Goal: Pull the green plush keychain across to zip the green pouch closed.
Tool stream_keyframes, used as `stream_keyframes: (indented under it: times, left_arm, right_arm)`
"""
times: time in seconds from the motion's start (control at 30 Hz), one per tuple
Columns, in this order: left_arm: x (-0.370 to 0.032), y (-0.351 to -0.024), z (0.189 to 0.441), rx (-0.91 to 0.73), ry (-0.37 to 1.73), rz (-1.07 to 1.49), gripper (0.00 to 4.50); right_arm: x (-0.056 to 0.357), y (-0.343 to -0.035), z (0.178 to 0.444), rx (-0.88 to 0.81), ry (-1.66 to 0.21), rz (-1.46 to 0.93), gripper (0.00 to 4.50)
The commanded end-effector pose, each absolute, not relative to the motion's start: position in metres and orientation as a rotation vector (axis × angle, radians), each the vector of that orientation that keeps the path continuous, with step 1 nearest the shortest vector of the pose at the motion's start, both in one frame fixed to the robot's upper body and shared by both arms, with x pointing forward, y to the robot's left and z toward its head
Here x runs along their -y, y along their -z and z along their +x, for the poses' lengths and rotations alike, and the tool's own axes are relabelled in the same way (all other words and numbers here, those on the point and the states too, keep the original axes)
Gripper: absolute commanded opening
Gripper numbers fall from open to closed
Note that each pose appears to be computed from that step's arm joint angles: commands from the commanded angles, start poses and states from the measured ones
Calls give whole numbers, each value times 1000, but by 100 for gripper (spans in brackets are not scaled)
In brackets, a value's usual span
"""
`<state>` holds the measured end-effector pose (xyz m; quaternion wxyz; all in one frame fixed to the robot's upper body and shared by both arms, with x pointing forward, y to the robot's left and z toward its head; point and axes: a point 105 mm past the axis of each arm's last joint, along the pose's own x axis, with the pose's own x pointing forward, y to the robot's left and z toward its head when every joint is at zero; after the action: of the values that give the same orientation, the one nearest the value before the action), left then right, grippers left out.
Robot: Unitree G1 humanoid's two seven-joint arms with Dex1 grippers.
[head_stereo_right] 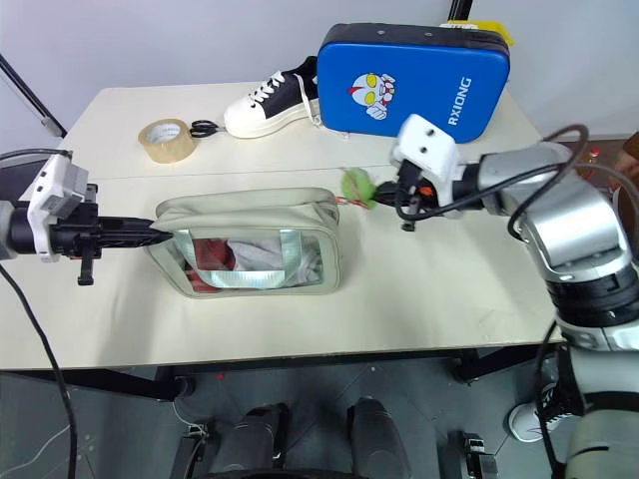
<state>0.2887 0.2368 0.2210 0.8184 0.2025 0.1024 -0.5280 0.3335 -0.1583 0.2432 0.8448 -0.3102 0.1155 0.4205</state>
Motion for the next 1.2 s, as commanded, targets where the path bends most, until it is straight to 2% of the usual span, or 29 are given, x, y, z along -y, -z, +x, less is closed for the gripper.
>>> stream_keyframes:
  times: [0.03, 0.2, 0.33, 0.47, 0.6, 0.7, 0.83, 0.87, 0.97, 1.17, 1.2]
  left_arm:
    - [-243, -227, 287, -205, 1092, 444, 0]
    - [-245, -226, 286, -207, 1080, 435, 0]
    - [-243, -226, 287, -207, 1080, 431, 0]
    - [-242, -227, 288, -207, 1081, 434, 0]
    - [-242, -230, 288, -208, 1086, 442, 0]
    - [-241, -231, 287, -208, 1097, 450, 0]
    - [-236, -232, 287, -200, 1130, 458, 0]
    - [-235, -233, 287, -202, 1138, 454, 0]
    - [-232, -235, 287, -220, 1160, 436, 113]
    - [-232, -261, 287, -170, 1140, 431, 428]
    - [-233, -263, 285, -171, 1140, 429, 445]
  right_arm:
    - [207, -259, 343, -234, -648, -715, 5]
    - [243, -238, 337, -338, -533, -781, 5]
    - [212, -198, 321, -398, -687, -812, 5]
    - [181, -181, 316, -377, -776, -778, 5]
    - [168, -191, 322, -313, -787, -711, 5]
    - [171, -218, 321, -241, -799, -653, 5]
    - [165, -246, 307, -150, -916, -609, 5]
    - [163, -249, 304, -146, -942, -590, 29]
    - [157, -252, 296, -144, -1013, -575, 131]
    - [156, -249, 297, -152, -1020, -574, 450]
    - [157, -249, 297, -151, -1019, -572, 450]
